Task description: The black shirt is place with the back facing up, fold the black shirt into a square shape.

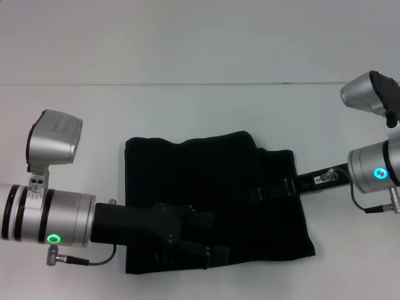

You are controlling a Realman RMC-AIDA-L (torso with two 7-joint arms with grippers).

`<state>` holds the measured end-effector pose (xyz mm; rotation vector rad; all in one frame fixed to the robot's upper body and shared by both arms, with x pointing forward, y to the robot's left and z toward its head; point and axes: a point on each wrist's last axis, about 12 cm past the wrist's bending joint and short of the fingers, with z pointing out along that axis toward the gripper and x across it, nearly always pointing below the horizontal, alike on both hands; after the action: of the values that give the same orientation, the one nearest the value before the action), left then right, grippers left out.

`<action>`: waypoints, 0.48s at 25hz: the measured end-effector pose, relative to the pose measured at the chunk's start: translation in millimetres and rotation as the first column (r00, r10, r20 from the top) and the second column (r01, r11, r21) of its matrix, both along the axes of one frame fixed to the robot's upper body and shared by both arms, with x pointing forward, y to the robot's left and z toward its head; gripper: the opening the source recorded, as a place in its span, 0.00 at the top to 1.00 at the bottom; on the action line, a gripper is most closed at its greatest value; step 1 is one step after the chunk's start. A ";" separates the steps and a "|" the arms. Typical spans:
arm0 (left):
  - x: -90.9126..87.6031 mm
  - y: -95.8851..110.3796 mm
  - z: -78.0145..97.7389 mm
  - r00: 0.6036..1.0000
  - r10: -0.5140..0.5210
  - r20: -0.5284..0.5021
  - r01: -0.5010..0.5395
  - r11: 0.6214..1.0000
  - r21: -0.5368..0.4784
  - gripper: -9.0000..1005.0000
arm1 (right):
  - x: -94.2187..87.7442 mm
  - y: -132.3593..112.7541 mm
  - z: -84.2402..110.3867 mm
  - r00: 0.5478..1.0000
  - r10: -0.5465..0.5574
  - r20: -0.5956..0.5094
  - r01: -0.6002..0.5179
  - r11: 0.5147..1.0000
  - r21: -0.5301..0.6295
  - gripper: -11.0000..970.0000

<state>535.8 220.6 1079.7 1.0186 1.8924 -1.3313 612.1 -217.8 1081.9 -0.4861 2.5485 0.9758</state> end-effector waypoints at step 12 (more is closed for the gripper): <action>2.1 -0.1 0.6 1.000 0.003 0.006 -0.003 1.000 0.007 0.06 | 0.9 0.1 0.1 0.999 -0.001 0.038 0.001 1.000 0.011 0.41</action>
<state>537.8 220.5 1080.2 1.0215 1.8950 -1.3187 613.1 -217.7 1082.0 -0.4958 2.5082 0.9700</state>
